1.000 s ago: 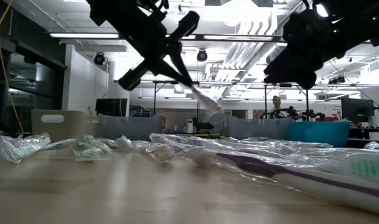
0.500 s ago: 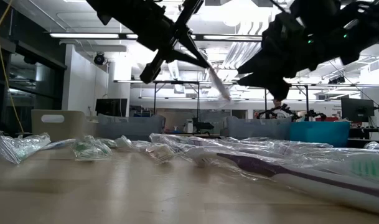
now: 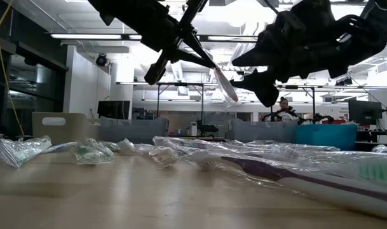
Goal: Pick & Place Toothbrushes
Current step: Put the orange toothbrush into the blue bin
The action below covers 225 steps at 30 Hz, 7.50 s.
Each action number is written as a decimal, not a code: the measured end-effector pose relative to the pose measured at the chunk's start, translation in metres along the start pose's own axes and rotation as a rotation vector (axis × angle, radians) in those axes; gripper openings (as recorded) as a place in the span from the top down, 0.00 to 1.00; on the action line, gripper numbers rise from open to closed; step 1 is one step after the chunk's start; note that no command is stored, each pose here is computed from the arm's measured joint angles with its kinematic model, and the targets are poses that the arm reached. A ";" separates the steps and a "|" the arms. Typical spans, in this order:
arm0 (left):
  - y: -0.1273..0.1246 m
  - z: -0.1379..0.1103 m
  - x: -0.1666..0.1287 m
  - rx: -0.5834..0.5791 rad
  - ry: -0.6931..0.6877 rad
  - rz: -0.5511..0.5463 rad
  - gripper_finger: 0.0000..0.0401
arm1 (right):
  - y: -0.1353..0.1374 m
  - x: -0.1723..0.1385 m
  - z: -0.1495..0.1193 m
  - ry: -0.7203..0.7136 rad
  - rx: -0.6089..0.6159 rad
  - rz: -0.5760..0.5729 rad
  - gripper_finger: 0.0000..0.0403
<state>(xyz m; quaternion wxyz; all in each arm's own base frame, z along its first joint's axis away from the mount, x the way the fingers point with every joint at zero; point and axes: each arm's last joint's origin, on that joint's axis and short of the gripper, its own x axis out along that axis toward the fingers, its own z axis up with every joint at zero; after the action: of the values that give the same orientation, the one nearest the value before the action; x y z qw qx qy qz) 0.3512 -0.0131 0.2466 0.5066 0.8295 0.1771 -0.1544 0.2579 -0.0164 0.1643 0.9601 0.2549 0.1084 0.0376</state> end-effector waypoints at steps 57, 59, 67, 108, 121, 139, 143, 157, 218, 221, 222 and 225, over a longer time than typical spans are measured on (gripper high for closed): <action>-0.015 -0.003 0.001 -0.426 0.307 -0.168 0.86 | -0.020 -0.046 0.050 0.140 0.059 -0.511 0.97; -0.017 -0.002 0.001 -0.488 0.305 -0.182 0.86 | -0.019 -0.064 0.063 0.148 0.067 -0.640 0.97; -0.025 -0.025 -0.013 -0.779 0.193 -0.212 0.86 | -0.024 -0.110 0.098 0.238 0.113 -1.014 0.98; -0.060 -0.021 -0.033 -1.063 -0.072 -0.140 0.86 | -0.151 -0.123 0.112 1.031 0.314 -1.539 0.97; -0.063 -0.020 -0.033 -1.062 -0.071 -0.168 0.86 | -0.161 -0.131 0.112 0.993 0.367 -1.543 0.97; -0.062 -0.020 -0.033 -1.062 -0.071 -0.162 0.86 | -0.172 -0.151 0.111 1.010 0.484 -1.381 0.93; -0.062 -0.020 -0.033 -1.062 -0.071 -0.161 0.86 | -0.172 -0.151 0.111 1.010 0.483 -1.384 0.86; -0.061 -0.020 -0.033 -1.063 -0.071 -0.153 0.86 | -0.167 -0.149 0.116 0.959 0.468 -1.366 0.69; -0.085 0.044 0.015 -0.767 -0.383 -0.537 0.55 | 0.060 -0.093 0.077 0.615 -0.004 -0.808 0.83; -0.088 0.046 0.018 -0.776 -0.381 -0.549 0.55 | 0.060 -0.093 0.077 0.616 -0.004 -0.809 0.83; -0.089 0.046 0.019 -0.776 -0.381 -0.549 0.55 | 0.059 -0.093 0.077 0.616 -0.004 -0.809 0.83; -0.091 0.047 0.020 -0.784 -0.382 -0.561 0.55 | 0.059 -0.093 0.077 0.616 -0.003 -0.809 0.83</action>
<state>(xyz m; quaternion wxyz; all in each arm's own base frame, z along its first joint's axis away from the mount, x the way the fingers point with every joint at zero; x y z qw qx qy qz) 0.3245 -0.0143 0.1460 0.7416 0.4551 0.3417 -0.3552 0.1838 -0.0135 0.2763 0.8219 0.1680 0.4763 -0.2636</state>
